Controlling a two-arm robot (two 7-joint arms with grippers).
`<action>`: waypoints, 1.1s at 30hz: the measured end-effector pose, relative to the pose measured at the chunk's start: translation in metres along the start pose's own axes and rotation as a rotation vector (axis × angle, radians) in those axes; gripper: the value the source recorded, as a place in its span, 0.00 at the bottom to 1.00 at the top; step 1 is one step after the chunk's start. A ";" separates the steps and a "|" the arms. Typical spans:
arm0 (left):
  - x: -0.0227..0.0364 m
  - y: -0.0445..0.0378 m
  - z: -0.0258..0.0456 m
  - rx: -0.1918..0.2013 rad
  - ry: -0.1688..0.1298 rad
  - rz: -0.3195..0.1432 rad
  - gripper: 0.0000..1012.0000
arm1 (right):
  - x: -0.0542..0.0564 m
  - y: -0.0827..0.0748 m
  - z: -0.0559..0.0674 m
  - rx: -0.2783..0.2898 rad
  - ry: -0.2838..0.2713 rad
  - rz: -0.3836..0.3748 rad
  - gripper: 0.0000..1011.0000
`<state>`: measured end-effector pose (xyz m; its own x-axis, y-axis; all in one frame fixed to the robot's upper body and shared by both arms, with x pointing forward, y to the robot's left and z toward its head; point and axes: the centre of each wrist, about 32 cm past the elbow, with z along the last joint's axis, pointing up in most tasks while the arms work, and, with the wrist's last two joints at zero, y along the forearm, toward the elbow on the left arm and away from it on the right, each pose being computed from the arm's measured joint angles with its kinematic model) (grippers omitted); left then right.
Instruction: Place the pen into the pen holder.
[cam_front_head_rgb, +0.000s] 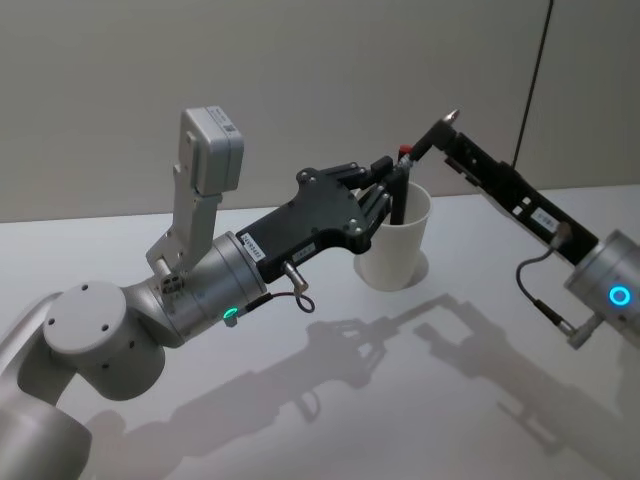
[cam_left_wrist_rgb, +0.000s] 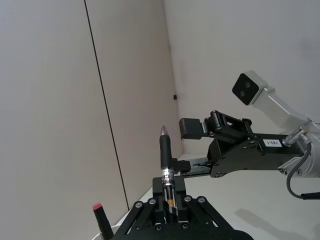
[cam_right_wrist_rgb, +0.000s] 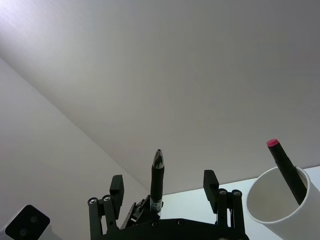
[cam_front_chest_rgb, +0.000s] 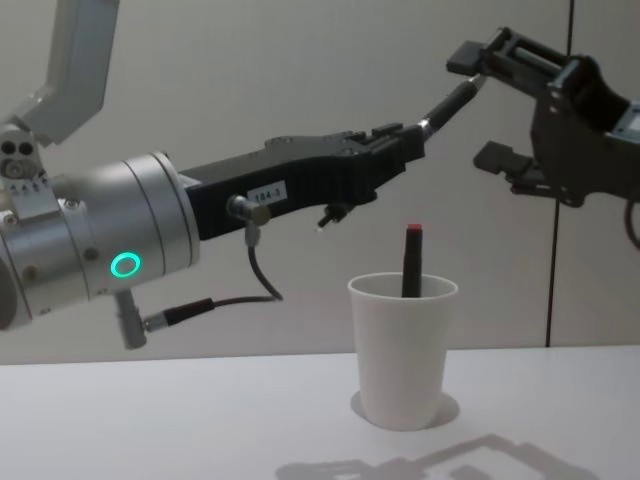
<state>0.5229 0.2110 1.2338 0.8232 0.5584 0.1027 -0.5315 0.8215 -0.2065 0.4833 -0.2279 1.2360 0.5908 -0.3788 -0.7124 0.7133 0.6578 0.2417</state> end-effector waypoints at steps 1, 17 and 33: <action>0.0000 0.0000 0.0000 0.000 0.000 0.000 0.14 | 0.000 0.002 0.000 -0.002 0.000 0.002 0.99; 0.0000 0.0000 0.0000 0.000 0.000 0.000 0.13 | 0.000 0.017 -0.004 -0.027 0.000 0.035 0.99; 0.0000 0.0000 0.0000 0.000 0.000 0.000 0.13 | -0.001 0.021 -0.005 -0.024 -0.003 0.040 0.99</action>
<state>0.5229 0.2110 1.2337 0.8232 0.5584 0.1027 -0.5315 0.8215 -0.2065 0.4957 -0.2101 1.2383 0.6194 -0.3540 -0.7007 0.6800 0.6880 0.2535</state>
